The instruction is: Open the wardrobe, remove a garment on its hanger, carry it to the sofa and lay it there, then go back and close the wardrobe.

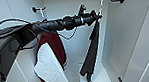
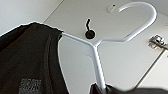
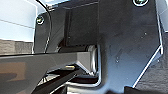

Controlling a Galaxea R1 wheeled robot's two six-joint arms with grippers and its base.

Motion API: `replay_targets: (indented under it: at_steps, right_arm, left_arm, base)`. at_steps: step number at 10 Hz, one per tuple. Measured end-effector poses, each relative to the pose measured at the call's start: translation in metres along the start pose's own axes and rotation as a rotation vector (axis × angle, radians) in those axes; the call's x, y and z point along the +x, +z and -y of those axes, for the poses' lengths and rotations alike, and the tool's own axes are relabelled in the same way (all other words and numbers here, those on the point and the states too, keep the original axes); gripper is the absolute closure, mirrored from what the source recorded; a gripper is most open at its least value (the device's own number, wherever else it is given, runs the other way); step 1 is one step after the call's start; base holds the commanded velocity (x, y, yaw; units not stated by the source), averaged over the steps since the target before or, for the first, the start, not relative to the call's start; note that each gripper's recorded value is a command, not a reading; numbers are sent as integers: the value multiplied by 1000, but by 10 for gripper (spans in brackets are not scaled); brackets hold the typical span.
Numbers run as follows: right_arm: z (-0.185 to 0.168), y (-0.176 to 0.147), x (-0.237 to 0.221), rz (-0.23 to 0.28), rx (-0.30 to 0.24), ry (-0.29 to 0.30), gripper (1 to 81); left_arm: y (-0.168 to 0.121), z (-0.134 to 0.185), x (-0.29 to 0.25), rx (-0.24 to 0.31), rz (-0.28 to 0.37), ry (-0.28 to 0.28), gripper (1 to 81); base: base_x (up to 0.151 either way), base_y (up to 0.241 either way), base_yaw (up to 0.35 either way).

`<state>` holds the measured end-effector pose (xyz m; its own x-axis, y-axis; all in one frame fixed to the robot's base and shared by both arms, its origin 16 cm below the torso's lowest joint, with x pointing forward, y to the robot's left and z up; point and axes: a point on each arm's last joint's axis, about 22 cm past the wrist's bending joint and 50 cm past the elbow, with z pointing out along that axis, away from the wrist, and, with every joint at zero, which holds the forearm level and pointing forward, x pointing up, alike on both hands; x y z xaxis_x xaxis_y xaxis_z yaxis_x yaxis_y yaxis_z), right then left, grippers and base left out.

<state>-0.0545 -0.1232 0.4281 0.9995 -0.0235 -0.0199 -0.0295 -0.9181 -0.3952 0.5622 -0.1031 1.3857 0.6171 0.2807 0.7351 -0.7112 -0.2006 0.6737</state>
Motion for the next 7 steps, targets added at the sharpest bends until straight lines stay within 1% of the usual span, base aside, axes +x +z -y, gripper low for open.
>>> replay_targets:
  at_steps: [1,2,4,5,7]
  right_arm:
    - [0,0,0,0,0,1,10]
    - [0,0,0,0,0,0,10]
    - [0,0,0,0,0,0,10]
    - [0,0,0,0,0,0,10]
    - [0,0,0,0,0,0,10]
  left_arm:
    - [-3,13,-9,11,7,-23,811]
    - [-4,15,-17,11,19,-31,811]
    - [-2,-6,-42,-31,70,-25,811]
    - [4,-15,-56,-51,95,-27,811]
    - [19,-11,-90,-72,135,-70,811]
  base:
    - [0,0,0]
    - [0,0,0]
    - [0,0,0]
    - [0,0,0]
    - [0,0,0]
